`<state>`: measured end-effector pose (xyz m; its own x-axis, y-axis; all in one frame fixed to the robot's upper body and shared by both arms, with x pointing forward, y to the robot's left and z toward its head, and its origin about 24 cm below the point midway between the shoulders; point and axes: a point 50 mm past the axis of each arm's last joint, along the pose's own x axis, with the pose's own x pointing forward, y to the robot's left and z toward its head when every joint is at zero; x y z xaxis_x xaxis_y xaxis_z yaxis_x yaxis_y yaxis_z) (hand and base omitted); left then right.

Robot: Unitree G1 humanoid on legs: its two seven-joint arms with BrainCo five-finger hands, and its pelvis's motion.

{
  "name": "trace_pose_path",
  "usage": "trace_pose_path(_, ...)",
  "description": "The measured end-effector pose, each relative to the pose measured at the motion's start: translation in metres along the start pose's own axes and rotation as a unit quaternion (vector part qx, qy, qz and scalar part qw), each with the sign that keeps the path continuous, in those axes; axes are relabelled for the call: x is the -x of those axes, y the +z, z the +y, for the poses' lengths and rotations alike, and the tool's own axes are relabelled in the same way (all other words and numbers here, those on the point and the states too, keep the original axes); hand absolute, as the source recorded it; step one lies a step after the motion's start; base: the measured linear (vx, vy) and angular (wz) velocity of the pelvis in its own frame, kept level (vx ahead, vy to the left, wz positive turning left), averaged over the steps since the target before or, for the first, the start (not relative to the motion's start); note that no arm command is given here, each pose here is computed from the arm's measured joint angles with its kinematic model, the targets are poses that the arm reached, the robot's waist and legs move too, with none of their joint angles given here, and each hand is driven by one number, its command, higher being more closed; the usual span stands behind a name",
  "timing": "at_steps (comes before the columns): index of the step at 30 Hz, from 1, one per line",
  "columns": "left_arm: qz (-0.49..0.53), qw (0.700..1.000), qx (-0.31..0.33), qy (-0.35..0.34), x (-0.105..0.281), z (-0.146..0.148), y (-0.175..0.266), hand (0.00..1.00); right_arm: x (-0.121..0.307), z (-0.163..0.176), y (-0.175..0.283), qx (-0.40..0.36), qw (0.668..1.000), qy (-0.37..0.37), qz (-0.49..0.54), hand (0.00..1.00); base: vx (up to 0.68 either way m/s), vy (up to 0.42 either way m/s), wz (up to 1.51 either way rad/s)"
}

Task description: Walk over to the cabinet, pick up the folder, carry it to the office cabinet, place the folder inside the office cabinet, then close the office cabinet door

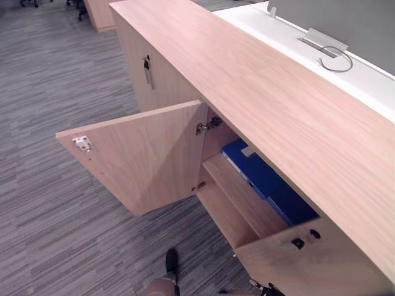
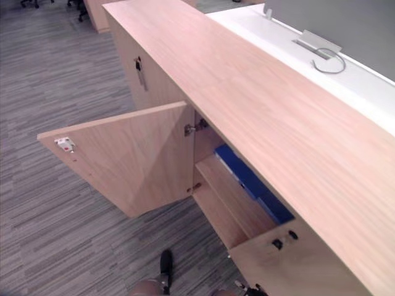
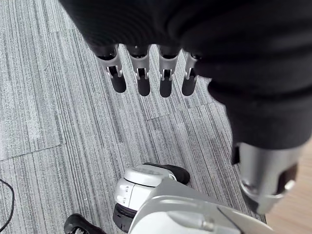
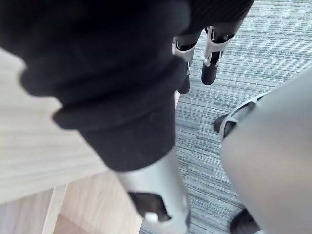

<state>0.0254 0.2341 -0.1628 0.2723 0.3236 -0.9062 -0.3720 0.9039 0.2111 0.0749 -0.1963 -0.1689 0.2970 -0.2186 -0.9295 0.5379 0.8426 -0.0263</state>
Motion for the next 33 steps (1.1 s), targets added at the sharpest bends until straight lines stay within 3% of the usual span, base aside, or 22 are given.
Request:
trace_pose_path(6,-0.021,1.0,0.01,0.003,-0.001,0.001,0.01,0.0,-0.002,0.013,0.018,-0.001,1.0,0.016,-0.022,0.0,0.04,0.002,0.27)
trace_pose_path(11,-0.007,0.998,0.05,0.024,0.0,0.009,0.004,0.0,-0.003,-0.007,0.023,-0.013,0.999,-0.012,-0.033,0.0,-0.06,0.028,-0.15)
trace_pose_path(16,0.002,0.994,0.101,0.046,0.001,0.013,-0.003,0.0,-0.001,-0.044,0.02,-0.022,0.998,-0.06,-0.021,0.0,0.14,0.437,0.28)
trace_pose_path(20,-0.02,0.991,0.123,0.049,0.0,0.007,0.01,0.0,-0.002,-0.033,0.026,-0.041,0.997,-0.049,-0.036,0.0,0.0,0.511,0.23)
trace_pose_path(22,-0.048,0.99,0.121,0.051,-0.002,0.008,0.028,0.0,-0.001,-0.008,0.031,-0.042,0.997,-0.025,-0.055,0.0,-0.08,0.271,-0.73)
trace_pose_path(27,-0.081,0.995,0.054,0.018,-0.004,-0.007,0.048,0.0,0.002,-0.019,0.028,-0.058,0.996,-0.038,-0.063,0.0,-0.15,0.251,-0.86)
trace_pose_path(30,-0.085,0.995,0.043,0.001,-0.006,-0.016,0.057,0.0,0.003,-0.02,0.028,-0.083,0.994,-0.04,-0.064,0.0,-0.14,0.243,-0.6)
trace_pose_path(33,-0.1,0.994,0.045,0.012,-0.007,-0.007,0.065,0.0,0.003,-0.021,0.024,-0.098,0.993,-0.041,-0.059,0.0,-0.14,0.164,-0.33)
